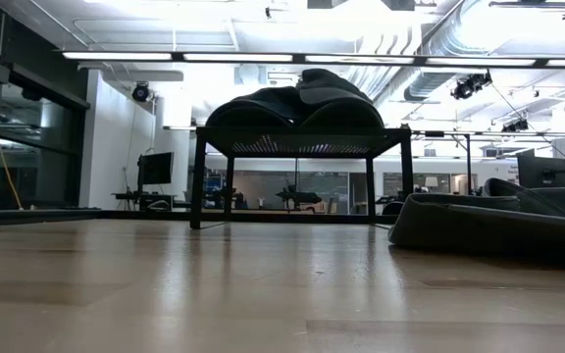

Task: Pick & Place hat
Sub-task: Stack the blue cap on the blue cap on the shelf

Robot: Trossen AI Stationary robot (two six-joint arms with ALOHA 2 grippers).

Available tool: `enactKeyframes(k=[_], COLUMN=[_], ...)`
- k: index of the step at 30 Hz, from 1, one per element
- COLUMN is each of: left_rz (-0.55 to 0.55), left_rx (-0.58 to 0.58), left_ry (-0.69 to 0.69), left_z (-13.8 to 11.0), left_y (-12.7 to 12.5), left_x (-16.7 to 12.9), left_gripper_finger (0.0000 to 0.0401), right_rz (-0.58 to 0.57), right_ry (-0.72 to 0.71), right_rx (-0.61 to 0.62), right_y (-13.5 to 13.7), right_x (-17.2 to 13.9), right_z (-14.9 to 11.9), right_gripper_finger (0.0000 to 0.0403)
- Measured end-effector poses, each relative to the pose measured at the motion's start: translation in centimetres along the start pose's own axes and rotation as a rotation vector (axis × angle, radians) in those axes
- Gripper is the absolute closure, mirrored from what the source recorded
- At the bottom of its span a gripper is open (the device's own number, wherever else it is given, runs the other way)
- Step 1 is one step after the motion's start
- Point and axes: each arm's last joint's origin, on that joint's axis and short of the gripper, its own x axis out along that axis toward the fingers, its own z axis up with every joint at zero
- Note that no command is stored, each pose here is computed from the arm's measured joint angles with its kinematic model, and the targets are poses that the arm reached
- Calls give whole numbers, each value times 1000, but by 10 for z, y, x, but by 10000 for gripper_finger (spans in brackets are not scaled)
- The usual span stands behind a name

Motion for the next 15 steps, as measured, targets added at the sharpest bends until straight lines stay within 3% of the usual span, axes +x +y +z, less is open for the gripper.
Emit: enactKeyframes(k=[8, 15], left_rz=[50, 69], left_rx=[66, 64], left_ry=[-23, -26], left_z=[14, 14], left_y=[-33, -38], left_x=[8, 14], left_gripper_finger=[401, 401], right_rz=[97, 143], right_ry=[-76, -62], right_rx=[14, 27], right_y=[-6, -11], right_x=[11, 38], right_z=[8, 5], right_gripper_finger=[221, 221])
